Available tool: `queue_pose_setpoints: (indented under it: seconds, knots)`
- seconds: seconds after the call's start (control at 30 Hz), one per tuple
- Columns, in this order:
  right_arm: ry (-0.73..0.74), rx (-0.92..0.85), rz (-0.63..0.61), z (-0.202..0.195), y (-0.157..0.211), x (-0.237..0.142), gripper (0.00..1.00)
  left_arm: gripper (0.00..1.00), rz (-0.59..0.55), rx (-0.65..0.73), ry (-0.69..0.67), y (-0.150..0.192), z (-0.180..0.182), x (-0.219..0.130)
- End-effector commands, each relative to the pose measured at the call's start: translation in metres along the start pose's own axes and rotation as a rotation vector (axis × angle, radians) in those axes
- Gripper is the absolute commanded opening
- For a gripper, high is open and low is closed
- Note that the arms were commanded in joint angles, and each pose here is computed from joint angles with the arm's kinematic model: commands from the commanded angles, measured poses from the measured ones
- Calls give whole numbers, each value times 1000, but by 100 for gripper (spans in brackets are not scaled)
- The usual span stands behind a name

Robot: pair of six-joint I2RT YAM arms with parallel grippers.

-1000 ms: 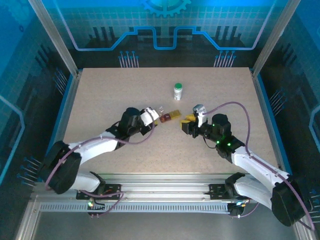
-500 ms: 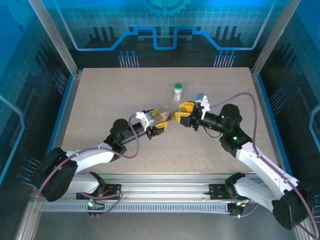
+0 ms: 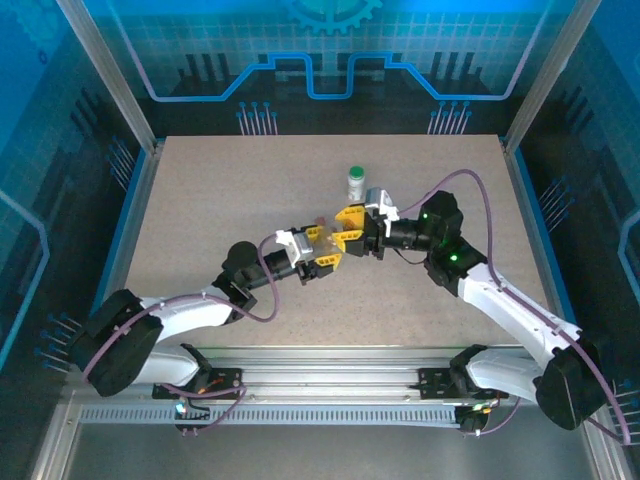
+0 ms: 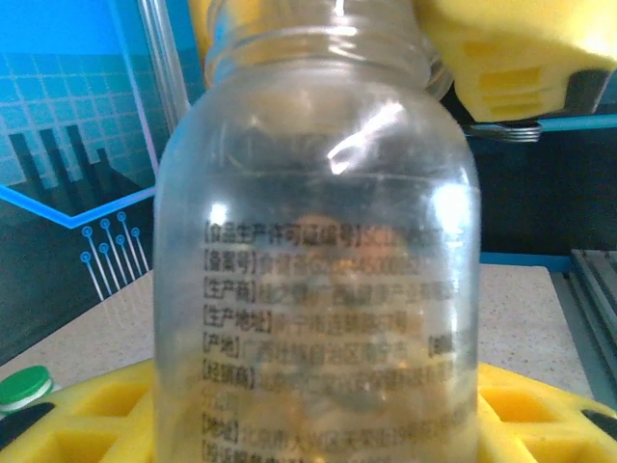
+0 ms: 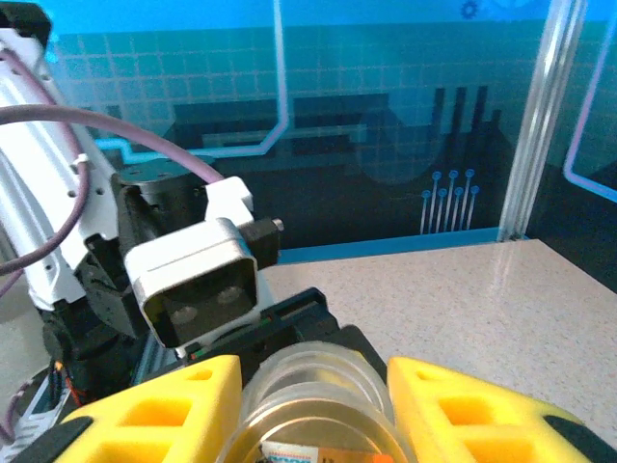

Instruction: Sort the pills into containers

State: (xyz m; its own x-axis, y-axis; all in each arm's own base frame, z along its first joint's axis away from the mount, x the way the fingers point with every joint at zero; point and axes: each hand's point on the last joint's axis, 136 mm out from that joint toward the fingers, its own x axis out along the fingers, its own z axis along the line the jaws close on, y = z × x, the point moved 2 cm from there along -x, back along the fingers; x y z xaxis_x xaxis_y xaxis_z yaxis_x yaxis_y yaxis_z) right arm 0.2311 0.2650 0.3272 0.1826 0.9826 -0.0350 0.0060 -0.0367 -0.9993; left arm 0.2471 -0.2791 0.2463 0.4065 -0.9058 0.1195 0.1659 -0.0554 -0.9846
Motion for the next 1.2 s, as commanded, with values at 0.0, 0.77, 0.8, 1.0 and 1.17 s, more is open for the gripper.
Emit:
queue_pose_setpoints:
  seconds: [0.0,0.77,0.8,1.0,1.17]
  knots:
    - [-140,-61,13,24,-4,6,19,0,-71,3,95,-15,-14,3]
    - [-422,-84,529,72,60,-4,18,0,-188,89,243,-89,-13,-14]
    - [-414,-85,537,69,63,-3,19,0,-195,92,241,-92,-11,-13]
    - [-202,-47,511,37,70,19,22,0,-263,110,143,-106,5,-10]
    - [-54,229,341,13,61,46,21,0,-299,155,20,-111,23,-8]
